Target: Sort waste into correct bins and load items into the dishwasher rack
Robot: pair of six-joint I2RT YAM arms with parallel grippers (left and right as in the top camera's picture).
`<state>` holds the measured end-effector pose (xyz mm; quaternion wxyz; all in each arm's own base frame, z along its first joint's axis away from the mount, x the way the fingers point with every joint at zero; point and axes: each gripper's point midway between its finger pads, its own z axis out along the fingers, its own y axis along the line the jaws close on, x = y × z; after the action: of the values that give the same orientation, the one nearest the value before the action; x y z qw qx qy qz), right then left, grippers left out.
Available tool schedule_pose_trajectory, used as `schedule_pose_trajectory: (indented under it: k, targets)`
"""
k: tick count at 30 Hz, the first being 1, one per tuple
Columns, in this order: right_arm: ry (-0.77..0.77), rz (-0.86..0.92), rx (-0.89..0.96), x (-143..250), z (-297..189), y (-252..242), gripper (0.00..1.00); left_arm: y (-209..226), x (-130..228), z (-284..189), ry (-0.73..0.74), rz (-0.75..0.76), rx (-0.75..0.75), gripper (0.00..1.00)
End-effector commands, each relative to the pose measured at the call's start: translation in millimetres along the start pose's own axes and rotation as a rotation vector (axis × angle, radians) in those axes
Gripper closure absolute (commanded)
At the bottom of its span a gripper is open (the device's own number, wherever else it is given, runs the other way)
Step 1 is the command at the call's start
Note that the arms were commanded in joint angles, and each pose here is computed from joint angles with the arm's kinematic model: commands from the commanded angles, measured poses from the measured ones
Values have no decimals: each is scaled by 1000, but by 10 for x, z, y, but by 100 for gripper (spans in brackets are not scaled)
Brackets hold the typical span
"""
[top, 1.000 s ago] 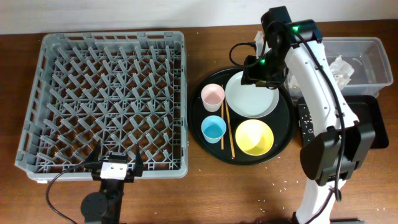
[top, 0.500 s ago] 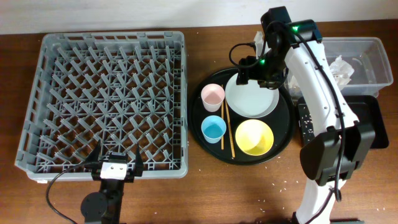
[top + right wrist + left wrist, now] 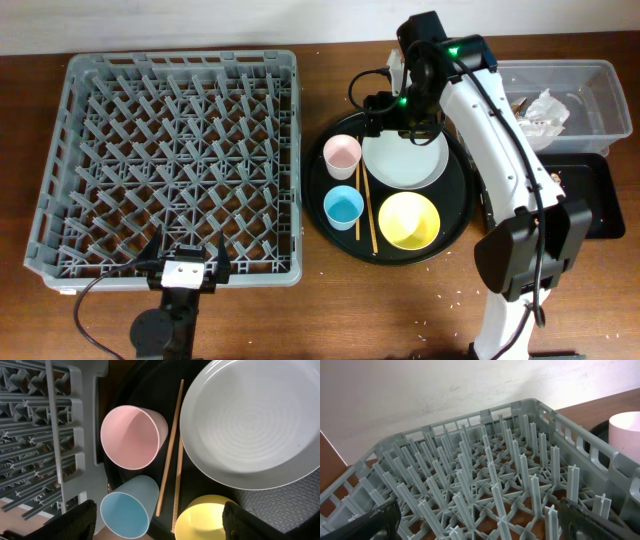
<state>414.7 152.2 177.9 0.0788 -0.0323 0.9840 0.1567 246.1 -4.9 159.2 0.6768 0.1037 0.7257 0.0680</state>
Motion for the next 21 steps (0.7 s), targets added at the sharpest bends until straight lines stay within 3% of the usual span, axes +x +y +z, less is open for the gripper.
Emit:
schedule_pose_trajectory:
  k: [1, 9, 21]
  targets:
    - [-1, -2, -6, -24, 21, 21, 18, -10, 17, 2, 0, 15, 6, 0]
    - [-64, -65, -12, -139, 69, 237, 18, -10, 17, 2, 0, 15, 6, 0]
    - [-94, -101, 63, -200, 66, 145, 18, -10, 17, 2, 0, 15, 6, 0]
